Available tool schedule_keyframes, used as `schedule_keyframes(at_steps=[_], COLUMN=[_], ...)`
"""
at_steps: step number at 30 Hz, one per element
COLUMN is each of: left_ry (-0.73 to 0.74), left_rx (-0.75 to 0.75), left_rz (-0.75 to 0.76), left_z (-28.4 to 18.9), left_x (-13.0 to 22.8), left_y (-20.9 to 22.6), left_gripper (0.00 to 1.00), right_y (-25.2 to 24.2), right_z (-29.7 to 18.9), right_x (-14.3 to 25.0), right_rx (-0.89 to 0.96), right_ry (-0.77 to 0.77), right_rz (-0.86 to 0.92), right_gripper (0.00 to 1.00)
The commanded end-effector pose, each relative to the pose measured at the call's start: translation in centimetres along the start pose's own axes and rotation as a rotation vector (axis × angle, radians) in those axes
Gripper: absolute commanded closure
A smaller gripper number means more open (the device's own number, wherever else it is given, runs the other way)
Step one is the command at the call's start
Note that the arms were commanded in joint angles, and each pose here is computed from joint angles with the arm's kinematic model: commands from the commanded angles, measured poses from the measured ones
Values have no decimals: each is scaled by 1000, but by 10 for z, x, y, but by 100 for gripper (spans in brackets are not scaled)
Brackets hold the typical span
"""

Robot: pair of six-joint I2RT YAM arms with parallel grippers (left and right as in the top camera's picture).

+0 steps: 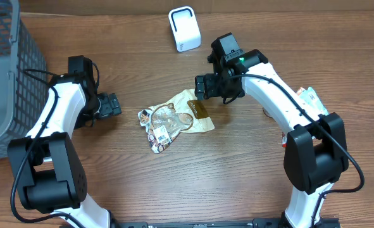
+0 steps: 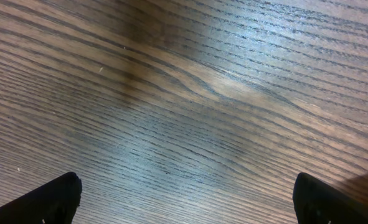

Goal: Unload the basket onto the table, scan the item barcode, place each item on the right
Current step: 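Open the right gripper and release the snack bag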

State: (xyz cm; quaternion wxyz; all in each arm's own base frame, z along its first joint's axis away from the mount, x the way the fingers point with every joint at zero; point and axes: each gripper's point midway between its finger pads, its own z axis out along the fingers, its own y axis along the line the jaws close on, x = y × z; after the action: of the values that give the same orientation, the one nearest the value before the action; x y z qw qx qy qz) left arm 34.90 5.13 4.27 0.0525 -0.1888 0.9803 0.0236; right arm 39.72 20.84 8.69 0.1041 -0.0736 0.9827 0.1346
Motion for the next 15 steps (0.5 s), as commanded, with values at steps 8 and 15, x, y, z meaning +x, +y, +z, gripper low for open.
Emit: schedule_keyframes(at_steps=[8, 15], left_ry=[-16, -16], left_rx=[-1, -1], left_rz=[12, 12], left_z=[-3, -3], left_x=[-5, -5], left_y=[-1, -1], left_gripper=[0, 0], right_y=[25, 41], right_z=[-76, -168], right_x=[-21, -22], right_rx=[-48, -110], right_ry=[-191, -395], right_rz=[-47, -82], right_gripper=[0, 0])
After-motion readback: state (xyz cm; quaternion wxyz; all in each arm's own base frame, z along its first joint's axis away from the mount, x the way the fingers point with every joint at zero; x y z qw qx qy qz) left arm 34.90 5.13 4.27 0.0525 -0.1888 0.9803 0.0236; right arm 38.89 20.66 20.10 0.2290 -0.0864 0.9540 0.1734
